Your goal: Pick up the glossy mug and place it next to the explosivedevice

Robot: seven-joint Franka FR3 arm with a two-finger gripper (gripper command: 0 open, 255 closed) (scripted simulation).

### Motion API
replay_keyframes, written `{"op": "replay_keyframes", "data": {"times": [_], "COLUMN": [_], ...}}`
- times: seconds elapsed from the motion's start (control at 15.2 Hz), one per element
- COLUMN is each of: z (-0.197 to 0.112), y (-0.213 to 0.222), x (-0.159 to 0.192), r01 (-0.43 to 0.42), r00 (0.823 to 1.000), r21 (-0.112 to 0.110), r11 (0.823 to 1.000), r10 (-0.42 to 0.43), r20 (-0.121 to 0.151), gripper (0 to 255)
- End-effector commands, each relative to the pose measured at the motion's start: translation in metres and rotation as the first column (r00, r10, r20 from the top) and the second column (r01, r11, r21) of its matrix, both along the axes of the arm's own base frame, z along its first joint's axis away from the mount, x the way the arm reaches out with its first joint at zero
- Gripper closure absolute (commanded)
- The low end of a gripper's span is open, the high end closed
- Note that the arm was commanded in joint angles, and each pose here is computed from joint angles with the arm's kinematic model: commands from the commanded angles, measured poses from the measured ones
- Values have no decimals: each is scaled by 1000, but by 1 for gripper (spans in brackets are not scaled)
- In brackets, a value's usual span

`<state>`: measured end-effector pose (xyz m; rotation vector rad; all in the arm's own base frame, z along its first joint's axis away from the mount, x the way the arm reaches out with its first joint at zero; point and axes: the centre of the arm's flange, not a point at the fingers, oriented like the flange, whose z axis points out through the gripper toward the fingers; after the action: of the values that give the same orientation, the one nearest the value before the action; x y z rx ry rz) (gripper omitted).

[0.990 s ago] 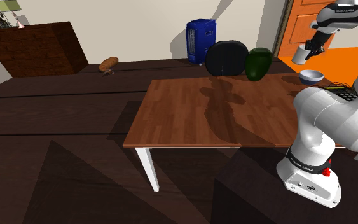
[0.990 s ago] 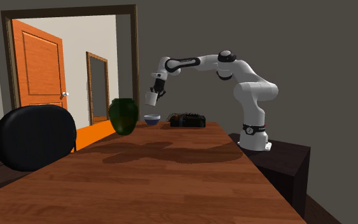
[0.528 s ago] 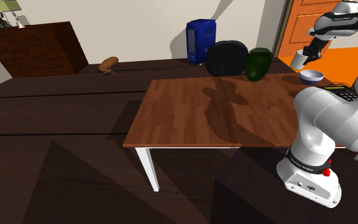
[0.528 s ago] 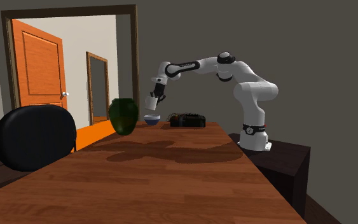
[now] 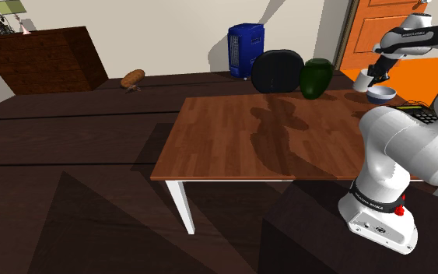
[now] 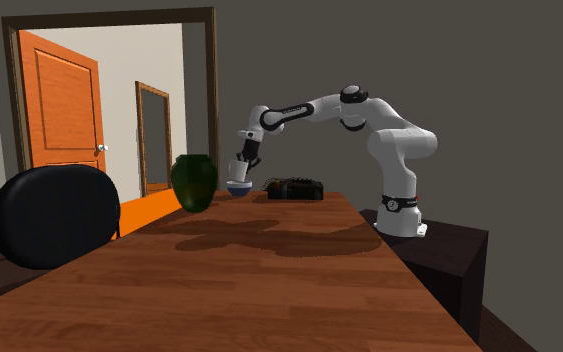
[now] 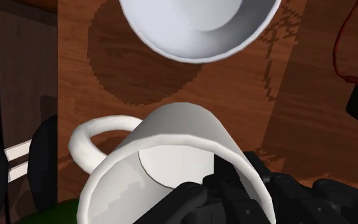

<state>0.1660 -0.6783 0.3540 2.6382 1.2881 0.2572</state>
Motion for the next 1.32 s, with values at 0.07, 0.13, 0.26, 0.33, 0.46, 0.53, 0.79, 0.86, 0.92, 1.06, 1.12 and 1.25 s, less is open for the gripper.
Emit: {"op": "replay_keyframes", "data": {"times": [0.07,0.13,0.26,0.33,0.46,0.53,0.79,0.86,0.92,1.06,1.12,1.25], "z": [-16,-21,-31,-37,-47,-52,-64,-64,-64,-64,-64,-64], "y": [0,0,0,0,0,0,0,0,0,0,0,0], "x": [0,0,0,0,0,0,0,0,0,0,0,0], "r01": [0,0,0,0,0,0,0,0,0,0,0,0], "r00": [1000,1000,1000,1000,1000,1000,1000,1000,1000,1000,1000,1000], "r21": [-1,-1,-1,-1,-1,-1,-1,-1,-1,-1,-1,-1], "r11": [1000,1000,1000,1000,1000,1000,1000,1000,1000,1000,1000,1000], "r10": [0,0,0,0,0,0,0,0,0,0,0,0], "r20": [0,0,0,0,0,0,0,0,0,0,0,0], "gripper": [255,255,255,255,255,255,255,255,255,255,255,0]}}
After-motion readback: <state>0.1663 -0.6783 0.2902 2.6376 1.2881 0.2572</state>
